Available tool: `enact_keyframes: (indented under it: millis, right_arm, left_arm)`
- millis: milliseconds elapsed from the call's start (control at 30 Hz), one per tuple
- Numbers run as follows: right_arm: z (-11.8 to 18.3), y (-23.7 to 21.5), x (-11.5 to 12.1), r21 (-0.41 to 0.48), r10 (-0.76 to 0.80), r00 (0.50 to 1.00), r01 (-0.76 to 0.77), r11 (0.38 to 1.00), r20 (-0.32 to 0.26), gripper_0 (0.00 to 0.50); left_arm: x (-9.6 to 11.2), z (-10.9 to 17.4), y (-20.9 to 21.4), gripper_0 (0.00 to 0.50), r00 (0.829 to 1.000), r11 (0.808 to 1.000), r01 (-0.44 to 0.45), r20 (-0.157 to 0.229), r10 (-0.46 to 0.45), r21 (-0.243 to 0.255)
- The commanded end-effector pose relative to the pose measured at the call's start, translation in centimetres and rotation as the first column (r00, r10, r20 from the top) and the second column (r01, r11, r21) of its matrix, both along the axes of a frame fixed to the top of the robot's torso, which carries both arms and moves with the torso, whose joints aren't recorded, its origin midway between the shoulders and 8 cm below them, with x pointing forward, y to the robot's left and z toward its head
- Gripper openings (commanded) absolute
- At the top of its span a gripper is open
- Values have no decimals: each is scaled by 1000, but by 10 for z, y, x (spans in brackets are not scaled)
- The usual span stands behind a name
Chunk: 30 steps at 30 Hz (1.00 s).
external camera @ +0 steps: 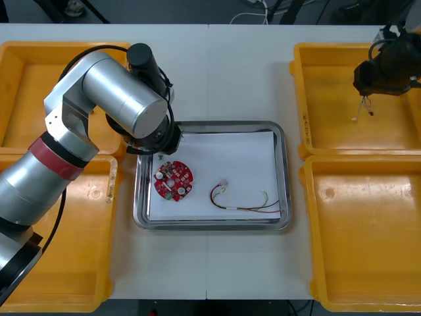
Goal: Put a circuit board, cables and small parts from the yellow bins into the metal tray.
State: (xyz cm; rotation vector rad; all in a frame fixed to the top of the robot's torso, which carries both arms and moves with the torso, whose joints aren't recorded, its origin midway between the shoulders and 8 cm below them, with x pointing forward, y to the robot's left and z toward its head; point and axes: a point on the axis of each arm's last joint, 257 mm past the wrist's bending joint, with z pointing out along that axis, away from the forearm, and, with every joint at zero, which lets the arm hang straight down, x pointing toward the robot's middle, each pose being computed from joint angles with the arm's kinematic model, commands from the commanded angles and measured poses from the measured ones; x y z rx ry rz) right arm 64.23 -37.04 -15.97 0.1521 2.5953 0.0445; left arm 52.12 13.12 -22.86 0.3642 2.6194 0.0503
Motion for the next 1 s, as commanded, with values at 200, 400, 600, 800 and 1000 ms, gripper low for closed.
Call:
enact_keyframes:
  millis: [200,400,600,800,1000]
  right_arm:
    - [66,5,-11,-41,39,999,-39,998,-3,0]
    - [80,7,-33,-43,61,997,-63,997,-40,0]
    - [82,6,-65,-54,82,993,-86,995,-82,0]
    - [100,11,-82,-70,95,991,-101,992,-93,0]
    - [125,25,-76,-96,141,990,-142,985,-12,0]
  left_arm:
    - [-2,75,4,500,998,997,-55,20,56,-59]
    - [-12,99,30,500,999,999,-30,-13,30,-36]
    - [-12,124,59,500,1000,999,-6,6,7,-34]
    - [-4,142,98,500,999,1000,-7,32,7,-17]
    - [3,152,131,500,1000,1000,-11,29,11,6]
